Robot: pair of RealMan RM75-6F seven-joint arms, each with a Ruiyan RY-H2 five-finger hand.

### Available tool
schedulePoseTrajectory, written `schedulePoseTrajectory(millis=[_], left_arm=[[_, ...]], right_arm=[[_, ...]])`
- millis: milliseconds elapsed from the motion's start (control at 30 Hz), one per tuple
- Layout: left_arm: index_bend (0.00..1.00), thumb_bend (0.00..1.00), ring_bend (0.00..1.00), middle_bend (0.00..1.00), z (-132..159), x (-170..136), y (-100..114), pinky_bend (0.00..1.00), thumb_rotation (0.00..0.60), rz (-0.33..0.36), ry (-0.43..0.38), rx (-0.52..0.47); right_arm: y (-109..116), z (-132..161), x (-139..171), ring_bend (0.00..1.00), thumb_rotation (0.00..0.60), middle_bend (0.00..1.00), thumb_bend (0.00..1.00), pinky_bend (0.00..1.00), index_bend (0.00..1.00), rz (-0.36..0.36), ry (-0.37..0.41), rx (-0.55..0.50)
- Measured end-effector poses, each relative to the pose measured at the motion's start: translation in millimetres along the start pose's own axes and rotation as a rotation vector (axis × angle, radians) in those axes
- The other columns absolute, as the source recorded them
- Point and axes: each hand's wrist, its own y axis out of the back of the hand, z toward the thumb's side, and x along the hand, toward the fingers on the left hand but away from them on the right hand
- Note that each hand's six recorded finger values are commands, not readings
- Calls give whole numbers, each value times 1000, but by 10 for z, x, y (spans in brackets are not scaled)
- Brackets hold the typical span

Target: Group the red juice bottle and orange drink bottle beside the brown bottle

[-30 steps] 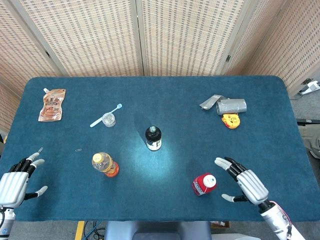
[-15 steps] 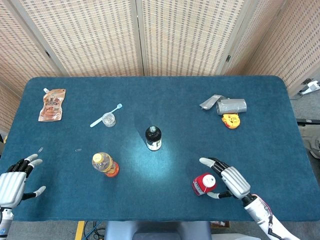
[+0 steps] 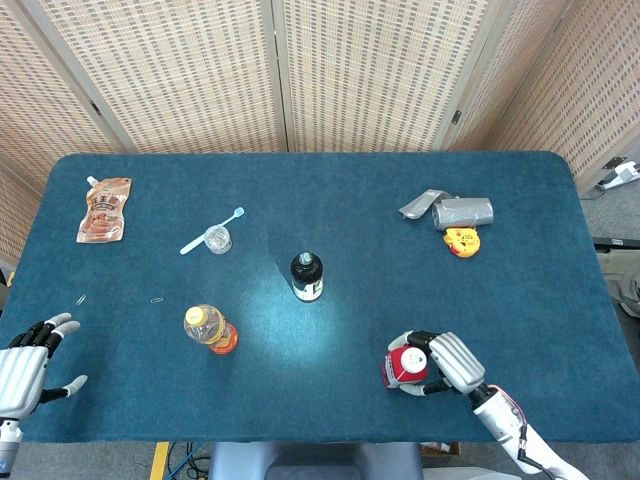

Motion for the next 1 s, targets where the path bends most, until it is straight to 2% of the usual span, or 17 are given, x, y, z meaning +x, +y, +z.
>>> schedulePoseTrajectory(millis=[233,533,767,1000], left_arm=[[254,55,187,195,-7,7,-9,294,600,-4,2,0],[254,55,188,198,-23,17,-7,299,600,-3,8,-1],[255,55,188,199,-43,26,-2,299,600,-2,14,0],[255,55,189,199,-53,31,0,299,600,-3,18,-2]], right_arm=[[118,4,-68,566,600,596,224,683,520,-64,9,5],[429,47,-320,566,600,596,251,683,521,-173,27,15],[709,-35,-577,566,600,596,257,683,521,-260,-1,16],[852,-155,-823,566,600,596,261,684,521,-297,-41,13]])
